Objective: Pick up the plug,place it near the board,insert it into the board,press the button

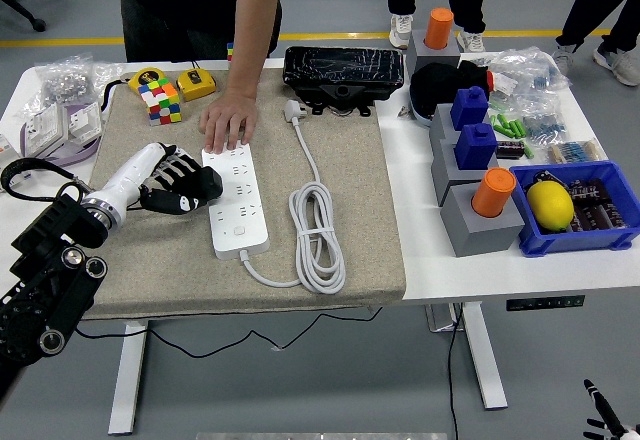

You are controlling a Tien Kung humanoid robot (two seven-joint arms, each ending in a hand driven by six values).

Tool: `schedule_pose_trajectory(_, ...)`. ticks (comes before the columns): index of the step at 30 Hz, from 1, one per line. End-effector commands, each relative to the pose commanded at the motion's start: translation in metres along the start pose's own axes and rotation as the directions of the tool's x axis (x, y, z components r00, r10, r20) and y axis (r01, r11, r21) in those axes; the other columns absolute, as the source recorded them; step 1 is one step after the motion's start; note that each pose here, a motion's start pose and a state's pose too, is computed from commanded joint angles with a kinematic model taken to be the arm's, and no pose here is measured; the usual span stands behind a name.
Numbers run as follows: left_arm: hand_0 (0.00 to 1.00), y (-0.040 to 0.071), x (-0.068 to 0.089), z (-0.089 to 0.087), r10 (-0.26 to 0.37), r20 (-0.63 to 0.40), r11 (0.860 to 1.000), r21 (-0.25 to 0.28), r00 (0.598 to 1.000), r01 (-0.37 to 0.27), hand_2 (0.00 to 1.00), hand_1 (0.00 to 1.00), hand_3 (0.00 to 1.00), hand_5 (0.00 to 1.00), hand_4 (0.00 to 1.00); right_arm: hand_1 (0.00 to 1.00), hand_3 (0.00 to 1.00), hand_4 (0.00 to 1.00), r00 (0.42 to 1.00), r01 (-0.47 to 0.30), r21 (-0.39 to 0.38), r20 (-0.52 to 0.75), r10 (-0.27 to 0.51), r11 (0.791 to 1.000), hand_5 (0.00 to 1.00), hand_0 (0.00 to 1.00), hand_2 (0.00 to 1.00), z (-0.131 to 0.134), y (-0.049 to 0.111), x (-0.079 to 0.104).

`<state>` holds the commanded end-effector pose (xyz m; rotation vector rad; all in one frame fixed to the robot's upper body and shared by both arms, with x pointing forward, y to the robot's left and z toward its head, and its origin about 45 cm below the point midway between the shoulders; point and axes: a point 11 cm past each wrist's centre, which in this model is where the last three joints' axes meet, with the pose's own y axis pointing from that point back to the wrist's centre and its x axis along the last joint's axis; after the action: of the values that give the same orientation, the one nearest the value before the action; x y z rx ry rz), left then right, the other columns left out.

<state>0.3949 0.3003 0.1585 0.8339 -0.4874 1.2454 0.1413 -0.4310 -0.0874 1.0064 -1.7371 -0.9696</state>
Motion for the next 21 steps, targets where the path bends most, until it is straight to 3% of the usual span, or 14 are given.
schedule_pose_trajectory(21,0.416,-0.0005,-0.0005,-0.0015,-0.002,0.009,1.000,0.003,1.000,0.002,0.417,0.545,0.458,0.002,0.601,0.867,0.844,0.998,1.000,-0.001,0.000,0.000,0.001,1.000,0.998,0.994,0.801,-0.0002,0.0000,0.0005)
